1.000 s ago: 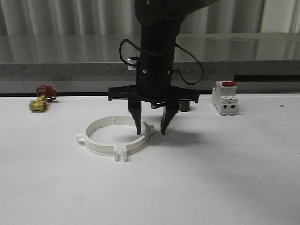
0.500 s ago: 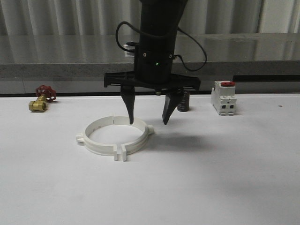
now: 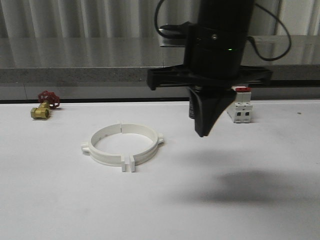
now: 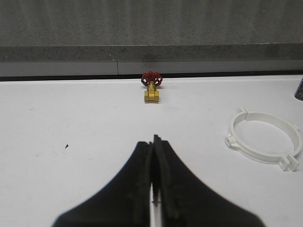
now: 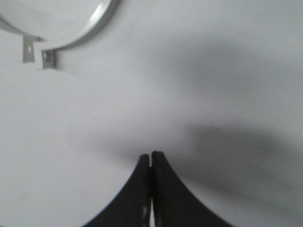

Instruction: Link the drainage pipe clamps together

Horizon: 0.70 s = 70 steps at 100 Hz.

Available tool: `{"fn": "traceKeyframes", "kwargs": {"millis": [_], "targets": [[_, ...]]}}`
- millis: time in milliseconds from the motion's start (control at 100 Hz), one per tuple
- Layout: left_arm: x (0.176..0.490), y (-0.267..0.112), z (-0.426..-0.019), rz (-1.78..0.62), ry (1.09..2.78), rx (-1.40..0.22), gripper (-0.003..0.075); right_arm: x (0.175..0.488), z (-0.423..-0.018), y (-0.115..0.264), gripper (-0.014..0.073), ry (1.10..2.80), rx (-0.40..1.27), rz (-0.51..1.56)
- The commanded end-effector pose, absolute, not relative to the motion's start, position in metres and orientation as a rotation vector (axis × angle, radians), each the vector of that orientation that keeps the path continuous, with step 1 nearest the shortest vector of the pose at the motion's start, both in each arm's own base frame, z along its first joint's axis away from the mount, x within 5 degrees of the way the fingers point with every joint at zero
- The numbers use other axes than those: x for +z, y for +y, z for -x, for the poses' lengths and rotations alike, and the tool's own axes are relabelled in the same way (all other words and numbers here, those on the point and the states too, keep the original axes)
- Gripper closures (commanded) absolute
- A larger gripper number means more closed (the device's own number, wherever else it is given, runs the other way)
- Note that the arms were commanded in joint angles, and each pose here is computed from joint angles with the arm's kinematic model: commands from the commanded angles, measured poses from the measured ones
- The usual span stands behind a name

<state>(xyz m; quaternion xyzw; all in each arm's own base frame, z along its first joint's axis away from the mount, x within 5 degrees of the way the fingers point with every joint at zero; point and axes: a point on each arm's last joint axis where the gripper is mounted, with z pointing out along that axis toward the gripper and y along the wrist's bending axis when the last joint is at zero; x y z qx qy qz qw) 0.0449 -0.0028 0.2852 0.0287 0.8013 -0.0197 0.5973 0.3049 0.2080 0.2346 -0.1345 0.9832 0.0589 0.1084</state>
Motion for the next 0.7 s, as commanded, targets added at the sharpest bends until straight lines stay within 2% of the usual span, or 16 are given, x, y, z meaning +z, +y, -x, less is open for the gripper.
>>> {"fn": "traceKeyframes", "kwargs": {"millis": [0,370,690], "targets": [[0.3,-0.003,-0.046,-0.058,1.761,-0.051,0.0741,0.26,-0.292,0.188,0.066,2.785,0.189,0.397],[0.3,-0.003,-0.046,-0.058,1.761,-0.051,0.0741,0.272,-0.238,0.093,0.066,2.679,0.199,0.105],[0.3,-0.003,-0.046,-0.058,1.761,-0.051,0.0741,0.285,-0.202,0.033,0.066,2.578,0.155,-0.171]]}}
